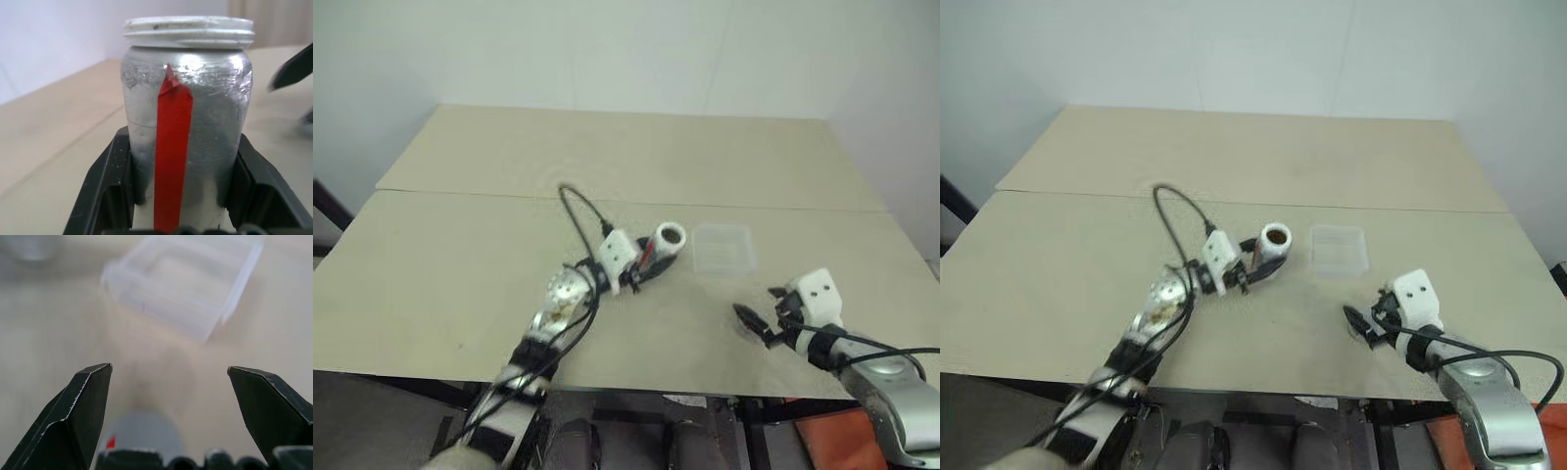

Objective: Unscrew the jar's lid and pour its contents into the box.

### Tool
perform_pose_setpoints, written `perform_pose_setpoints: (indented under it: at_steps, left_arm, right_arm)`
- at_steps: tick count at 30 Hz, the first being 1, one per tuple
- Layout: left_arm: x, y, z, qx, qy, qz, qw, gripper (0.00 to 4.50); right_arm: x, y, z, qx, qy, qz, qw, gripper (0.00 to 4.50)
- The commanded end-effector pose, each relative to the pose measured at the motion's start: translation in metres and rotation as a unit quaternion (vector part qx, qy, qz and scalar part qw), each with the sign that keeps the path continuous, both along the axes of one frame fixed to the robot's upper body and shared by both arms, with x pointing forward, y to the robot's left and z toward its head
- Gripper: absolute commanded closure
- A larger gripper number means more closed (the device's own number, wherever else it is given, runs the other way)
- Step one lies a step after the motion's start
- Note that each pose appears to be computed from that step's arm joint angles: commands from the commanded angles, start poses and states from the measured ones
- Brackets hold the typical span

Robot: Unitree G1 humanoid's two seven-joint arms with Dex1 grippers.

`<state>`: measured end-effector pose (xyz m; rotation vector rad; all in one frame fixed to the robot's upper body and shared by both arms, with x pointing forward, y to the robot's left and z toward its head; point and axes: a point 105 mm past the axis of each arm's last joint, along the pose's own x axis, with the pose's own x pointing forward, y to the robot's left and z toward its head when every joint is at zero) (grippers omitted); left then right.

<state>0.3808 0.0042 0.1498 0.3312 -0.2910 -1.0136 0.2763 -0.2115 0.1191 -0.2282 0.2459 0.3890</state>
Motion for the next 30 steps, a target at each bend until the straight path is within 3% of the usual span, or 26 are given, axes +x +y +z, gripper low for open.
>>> perform_pose_setpoints:
  at_steps: [1, 8, 10, 12, 14, 16, 17, 19, 23, 25, 30]
  left_arm:
    - [0.023, -0.016, 0.022, 0.065, -0.06, 0.024, 0.996, 2.52]
    - [0.048, -0.05, 0.047, 0.192, -0.158, 0.079, 0.966, 2.52]
    - [0.05, -0.059, 0.05, 0.243, -0.221, 0.1, 0.939, 2.52]
    - [0.048, -0.069, 0.05, 0.337, -0.353, 0.1, 0.867, 2.52]
    - [0.044, -0.079, 0.054, 0.385, -0.447, 0.089, 0.803, 2.52]
    - [0.041, -0.086, 0.057, 0.406, -0.508, 0.079, 0.755, 2.52]
    - [0.039, -0.09, 0.055, 0.435, -0.563, 0.063, 0.7, 2.52]
    - [0.035, -0.094, 0.053, 0.461, -0.634, 0.038, 0.62, 2.52]
    - [0.028, -0.102, 0.052, 0.468, -0.733, 0.004, 0.494, 2.52]
    - [0.026, -0.103, 0.051, 0.471, -0.749, -0.007, 0.466, 2.52]
    - [0.027, -0.106, 0.055, 0.48, -0.748, -0.006, 0.459, 2.52]
  right_arm:
    - [0.003, 0.006, 0.021, -0.006, -0.054, 0.007, 0.998, 0.03]
    - [0.003, 0.014, 0.03, 0.011, -0.082, 0.003, 0.997, 0.03]
    - [0.002, 0.015, 0.03, 0.015, -0.085, -0.003, 0.996, 0.03]
    - [0.0, 0.015, 0.029, 0.021, -0.088, -0.009, 0.996, 0.03]
    - [-0.005, 0.015, 0.028, 0.028, -0.089, -0.009, 0.996, 0.03]
    - [-0.01, 0.016, 0.027, 0.028, -0.09, -0.004, 0.996, 0.03]
    - [-0.013, 0.014, 0.028, 0.029, -0.091, -0.011, 0.995, 0.03]
    - [-0.018, 0.012, 0.029, 0.031, -0.093, -0.023, 0.995, 0.03]
    - [-0.025, 0.01, 0.027, 0.037, -0.092, -0.043, 0.994, 0.03]
    - [-0.027, 0.011, 0.027, 0.036, -0.092, -0.045, 0.994, 0.03]
    - [-0.033, 0.012, 0.029, 0.048, -0.093, -0.048, 0.993, 0.03]
